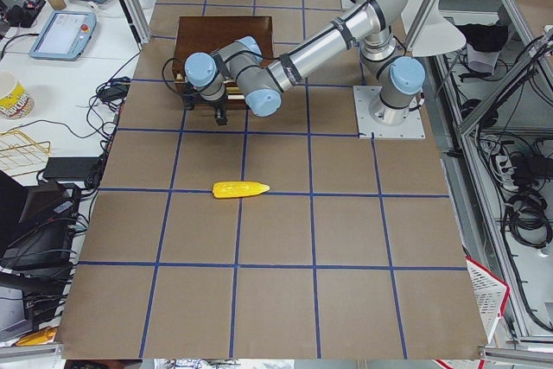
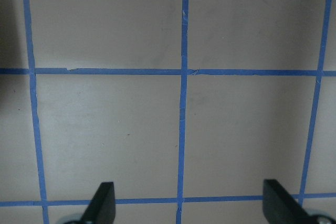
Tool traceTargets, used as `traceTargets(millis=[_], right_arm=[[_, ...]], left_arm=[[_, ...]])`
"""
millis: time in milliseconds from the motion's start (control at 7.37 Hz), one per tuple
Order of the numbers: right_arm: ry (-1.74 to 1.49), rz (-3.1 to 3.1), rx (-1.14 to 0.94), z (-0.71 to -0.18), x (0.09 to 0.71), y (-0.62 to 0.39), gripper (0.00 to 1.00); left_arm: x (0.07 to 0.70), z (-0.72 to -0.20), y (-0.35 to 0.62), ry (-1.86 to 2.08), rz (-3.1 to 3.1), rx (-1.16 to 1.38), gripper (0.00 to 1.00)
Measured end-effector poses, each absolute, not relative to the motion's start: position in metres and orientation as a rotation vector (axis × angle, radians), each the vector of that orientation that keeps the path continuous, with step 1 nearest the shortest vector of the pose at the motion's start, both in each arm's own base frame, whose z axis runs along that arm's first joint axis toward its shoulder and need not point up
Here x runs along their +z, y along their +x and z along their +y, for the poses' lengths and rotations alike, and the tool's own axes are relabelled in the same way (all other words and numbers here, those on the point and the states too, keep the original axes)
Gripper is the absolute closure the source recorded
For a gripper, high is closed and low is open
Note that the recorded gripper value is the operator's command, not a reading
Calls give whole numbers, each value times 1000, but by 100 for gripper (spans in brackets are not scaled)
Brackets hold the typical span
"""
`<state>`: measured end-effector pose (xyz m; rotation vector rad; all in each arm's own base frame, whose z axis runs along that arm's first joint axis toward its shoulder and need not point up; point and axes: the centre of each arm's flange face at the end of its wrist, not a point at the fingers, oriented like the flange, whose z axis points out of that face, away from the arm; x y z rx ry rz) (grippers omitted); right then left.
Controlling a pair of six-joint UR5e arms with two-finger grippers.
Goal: Open drawer and put corn inside
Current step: 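Pull the drawer out away from the cabinet with the left gripper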
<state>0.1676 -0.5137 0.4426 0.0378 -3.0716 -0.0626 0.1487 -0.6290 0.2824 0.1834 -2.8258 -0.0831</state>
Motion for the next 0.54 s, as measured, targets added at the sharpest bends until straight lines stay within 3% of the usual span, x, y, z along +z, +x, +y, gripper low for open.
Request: traceTargets(millis=[543], right_arm=[[38, -3072, -62, -514, 443, 168, 0]], left_arm=[[284, -621, 179, 239, -2825, -68, 0]])
